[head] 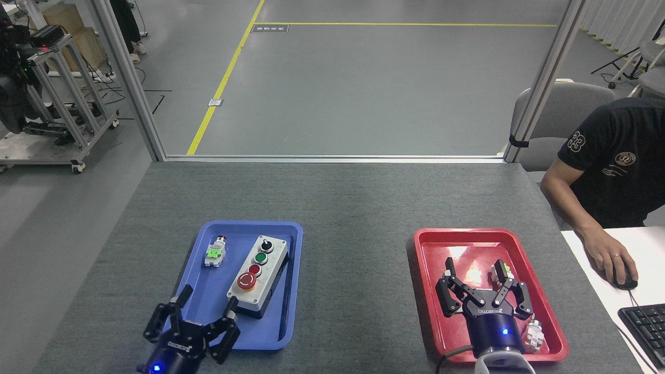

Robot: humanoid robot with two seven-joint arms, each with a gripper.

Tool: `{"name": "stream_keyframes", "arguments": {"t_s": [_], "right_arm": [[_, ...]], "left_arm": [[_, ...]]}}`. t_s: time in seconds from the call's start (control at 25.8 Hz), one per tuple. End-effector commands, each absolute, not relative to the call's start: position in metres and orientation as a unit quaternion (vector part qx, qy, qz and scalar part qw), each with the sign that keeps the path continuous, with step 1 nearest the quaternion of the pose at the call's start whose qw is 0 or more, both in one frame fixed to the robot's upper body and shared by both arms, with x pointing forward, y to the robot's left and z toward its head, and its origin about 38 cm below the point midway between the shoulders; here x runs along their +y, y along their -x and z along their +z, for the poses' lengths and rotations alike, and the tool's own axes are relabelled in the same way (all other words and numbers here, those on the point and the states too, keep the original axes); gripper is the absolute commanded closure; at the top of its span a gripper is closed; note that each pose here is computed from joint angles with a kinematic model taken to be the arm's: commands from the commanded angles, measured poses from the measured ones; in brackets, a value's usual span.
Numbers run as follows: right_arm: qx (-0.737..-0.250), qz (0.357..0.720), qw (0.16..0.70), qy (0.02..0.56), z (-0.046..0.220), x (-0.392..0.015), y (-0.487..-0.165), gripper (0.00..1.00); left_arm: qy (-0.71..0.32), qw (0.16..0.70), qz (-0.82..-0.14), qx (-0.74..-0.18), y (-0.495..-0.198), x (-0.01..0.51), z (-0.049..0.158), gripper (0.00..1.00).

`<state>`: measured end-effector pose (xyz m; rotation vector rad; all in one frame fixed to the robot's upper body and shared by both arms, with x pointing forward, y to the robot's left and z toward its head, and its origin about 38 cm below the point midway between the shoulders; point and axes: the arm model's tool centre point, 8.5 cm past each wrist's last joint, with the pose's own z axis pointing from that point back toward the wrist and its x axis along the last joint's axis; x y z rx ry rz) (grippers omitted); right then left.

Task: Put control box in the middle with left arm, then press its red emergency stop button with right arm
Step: 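Move the left gripper forward to the grey control box in the blue tray, then close the left gripper on the near end of the control box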

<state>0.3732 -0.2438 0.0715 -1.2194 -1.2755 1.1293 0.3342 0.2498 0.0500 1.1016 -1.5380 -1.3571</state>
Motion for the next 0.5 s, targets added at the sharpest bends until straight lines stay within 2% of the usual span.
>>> {"name": "stream_keyframes", "arguments": {"t_s": [0.0, 0.12, 0.47], "right_arm": [[-0.527, 0.468, 0.499, 0.505, 0.072, -0.245, -0.373, 0.00], [-0.526, 0.468, 0.499, 0.505, 0.071, -0.245, -0.373, 0.00], [-0.526, 0.468, 0.499, 0.505, 0.071, -0.245, -0.373, 0.00]], "left_arm": [[-0.435, 0.384, -0.562, -0.590, -0.342, 0.227, 0.037, 0.01], [-0.437, 0.382, -0.582, -0.569, -0.354, 0.217, 0.025, 0.01], [-0.434, 0.421, -0.602, -0.521, -0.396, 0.233, -0.005, 0.01]]}}
